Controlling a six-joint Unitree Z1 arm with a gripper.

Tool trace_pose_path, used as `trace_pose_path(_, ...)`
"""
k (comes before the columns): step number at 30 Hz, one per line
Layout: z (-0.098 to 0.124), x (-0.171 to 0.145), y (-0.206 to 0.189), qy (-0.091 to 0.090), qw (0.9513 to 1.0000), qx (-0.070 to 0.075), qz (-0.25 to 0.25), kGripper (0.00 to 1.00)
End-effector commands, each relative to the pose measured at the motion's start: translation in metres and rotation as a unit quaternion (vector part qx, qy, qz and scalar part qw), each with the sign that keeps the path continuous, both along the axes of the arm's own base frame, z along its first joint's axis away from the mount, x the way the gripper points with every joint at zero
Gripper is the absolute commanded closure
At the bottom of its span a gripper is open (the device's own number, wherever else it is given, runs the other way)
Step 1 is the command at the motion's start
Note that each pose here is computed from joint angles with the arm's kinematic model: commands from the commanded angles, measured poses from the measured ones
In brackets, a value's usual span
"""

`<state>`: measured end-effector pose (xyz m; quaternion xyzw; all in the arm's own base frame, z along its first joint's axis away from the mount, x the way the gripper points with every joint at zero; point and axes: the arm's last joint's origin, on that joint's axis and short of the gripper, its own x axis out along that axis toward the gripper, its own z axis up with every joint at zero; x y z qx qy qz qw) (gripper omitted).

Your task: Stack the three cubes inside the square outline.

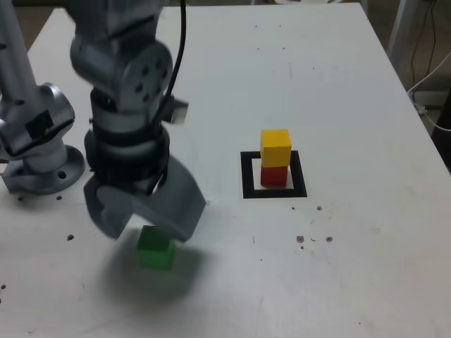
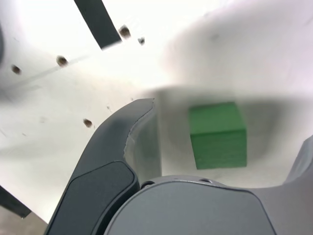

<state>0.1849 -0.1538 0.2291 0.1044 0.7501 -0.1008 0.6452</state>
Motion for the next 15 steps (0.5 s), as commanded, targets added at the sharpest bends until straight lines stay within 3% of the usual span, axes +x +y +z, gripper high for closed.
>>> trace_pose_path(1, -0.004, -0.001, -0.003, 0.013, 0.9999, -0.007, 0.003, 0.02)
trace_pose_path(7, -0.012, 0.001, -0.009, 0.036, 0.9989, -0.019, 0.022, 0.12)
trace_pose_path(11, -0.013, 0.004, -0.011, 0.026, 0.9985, -0.022, 0.042, 0.21)
trace_pose_path(15, -0.015, 0.007, -0.013, 0.014, 0.9971, -0.022, 0.072, 0.37)
